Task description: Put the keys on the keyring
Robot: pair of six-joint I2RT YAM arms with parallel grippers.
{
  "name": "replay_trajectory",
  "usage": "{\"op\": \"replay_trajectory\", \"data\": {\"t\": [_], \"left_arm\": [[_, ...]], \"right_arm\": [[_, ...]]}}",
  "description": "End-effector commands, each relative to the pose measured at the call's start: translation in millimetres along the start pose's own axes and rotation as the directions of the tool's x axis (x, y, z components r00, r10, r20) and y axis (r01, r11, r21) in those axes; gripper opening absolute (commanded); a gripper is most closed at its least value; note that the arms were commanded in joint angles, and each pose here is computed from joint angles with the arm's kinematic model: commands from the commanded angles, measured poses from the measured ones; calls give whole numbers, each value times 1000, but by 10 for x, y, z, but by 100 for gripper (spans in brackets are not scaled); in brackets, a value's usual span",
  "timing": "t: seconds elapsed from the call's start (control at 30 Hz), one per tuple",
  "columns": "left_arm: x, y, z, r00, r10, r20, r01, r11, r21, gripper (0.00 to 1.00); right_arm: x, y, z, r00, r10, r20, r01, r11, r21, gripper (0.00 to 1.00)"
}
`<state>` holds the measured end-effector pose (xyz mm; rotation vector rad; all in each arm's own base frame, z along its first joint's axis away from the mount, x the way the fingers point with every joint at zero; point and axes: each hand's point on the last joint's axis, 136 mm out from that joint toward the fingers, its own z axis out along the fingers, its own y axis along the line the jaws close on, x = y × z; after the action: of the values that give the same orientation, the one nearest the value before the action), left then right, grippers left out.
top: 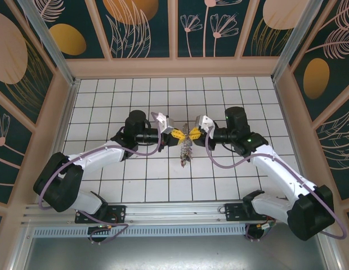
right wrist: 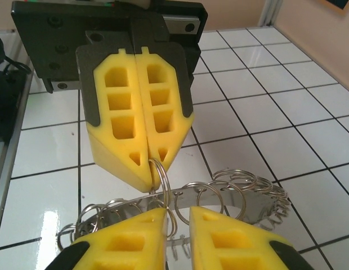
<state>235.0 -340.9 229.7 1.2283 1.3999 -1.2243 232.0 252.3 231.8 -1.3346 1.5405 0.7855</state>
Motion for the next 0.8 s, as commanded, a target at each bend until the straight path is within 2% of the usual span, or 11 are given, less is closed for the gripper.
{"op": "replay_trajectory", "data": {"t": [0.0, 0.1, 0.27, 0.37, 0.43, 0.6, 0.77], "left_arm": [[-382, -162, -26, 989, 83, 125, -92, 993, 69, 0], [-377, -142, -15, 990, 80, 119, -88, 994, 64, 0], [-341, -94, -8, 992, 81, 99, -86, 996, 39, 0], [-330, -70, -6, 992, 82, 93, -84, 996, 24, 0], [-337, -56, -6, 992, 83, 93, -85, 996, 18, 0], [-359, -39, 13, 992, 83, 94, -85, 996, 23, 0], [-378, -38, 23, 992, 82, 92, -85, 996, 30, 0]], "right_arm": [[-149, 60, -32, 996, -26, 80, 30, 999, -44, 18], [-187, 37, -50, 995, -28, 91, 31, 999, -31, 19], [-224, -209, -179, 995, -70, 66, 58, 985, 165, 20], [-240, -229, -254, 994, -95, 51, 82, 974, 210, 20], [-269, -181, -274, 994, -96, 54, 84, 978, 192, 20], [-417, 84, -251, 986, -110, 123, 106, 994, 42, 23], [-459, 137, -182, 985, -117, 130, 120, 993, -14, 24]]}}
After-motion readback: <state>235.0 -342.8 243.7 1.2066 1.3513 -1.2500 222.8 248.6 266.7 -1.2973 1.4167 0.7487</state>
